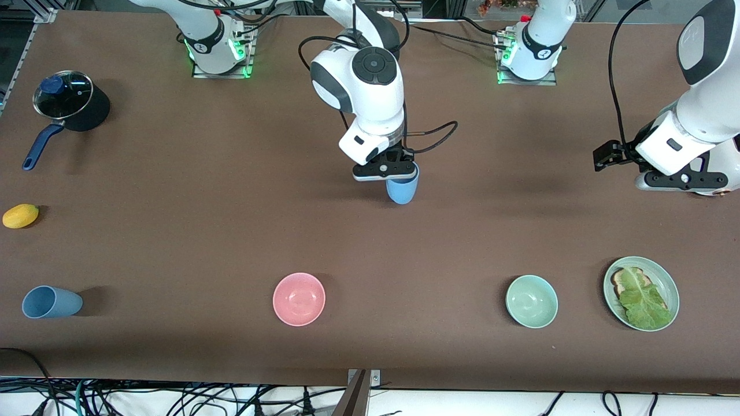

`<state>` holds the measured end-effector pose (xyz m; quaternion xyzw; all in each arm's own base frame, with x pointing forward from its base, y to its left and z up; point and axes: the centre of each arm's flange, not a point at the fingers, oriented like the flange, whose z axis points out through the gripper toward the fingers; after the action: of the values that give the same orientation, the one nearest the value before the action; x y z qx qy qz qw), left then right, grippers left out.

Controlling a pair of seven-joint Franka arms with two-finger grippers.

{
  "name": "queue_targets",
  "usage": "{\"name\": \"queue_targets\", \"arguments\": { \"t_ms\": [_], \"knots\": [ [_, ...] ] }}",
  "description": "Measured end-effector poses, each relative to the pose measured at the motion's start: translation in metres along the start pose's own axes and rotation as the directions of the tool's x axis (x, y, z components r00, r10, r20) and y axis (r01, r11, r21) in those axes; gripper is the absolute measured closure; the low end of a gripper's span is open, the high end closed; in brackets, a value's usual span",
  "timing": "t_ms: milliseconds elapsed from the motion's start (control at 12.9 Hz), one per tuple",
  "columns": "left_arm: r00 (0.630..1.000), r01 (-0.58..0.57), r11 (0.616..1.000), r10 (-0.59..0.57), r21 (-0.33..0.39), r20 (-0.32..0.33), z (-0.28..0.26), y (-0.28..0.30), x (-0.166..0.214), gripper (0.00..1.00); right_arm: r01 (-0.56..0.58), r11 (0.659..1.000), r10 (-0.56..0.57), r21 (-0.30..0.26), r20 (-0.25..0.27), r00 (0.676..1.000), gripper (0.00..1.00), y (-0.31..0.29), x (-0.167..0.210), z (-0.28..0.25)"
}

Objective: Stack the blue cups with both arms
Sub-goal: 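Lower the blue cup into the tissue cup with the right gripper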

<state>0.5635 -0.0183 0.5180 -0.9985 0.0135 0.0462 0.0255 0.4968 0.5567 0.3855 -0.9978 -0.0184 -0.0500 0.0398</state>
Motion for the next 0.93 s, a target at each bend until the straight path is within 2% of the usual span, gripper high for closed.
{"name": "queue_targets", "arguments": {
  "t_ms": [541, 928],
  "knots": [
    [0.998, -0.057, 0.998, 0.057, -0.033, -0.008, -0.002, -0.006, 0.000, 0.05, -0.001, 1.000, 0.001, -0.014, 0.009, 1.000, 0.96, 0.003, -0.001, 0.009],
    [0.998, -0.056, 0.998, 0.055, -0.039, -0.029, -0.014, -0.014, -0.002, 0.05, -0.001, 1.000, 0.001, -0.016, 0.011, 1.000, 0.96, 0.003, -0.001, 0.011]
  ]
}}
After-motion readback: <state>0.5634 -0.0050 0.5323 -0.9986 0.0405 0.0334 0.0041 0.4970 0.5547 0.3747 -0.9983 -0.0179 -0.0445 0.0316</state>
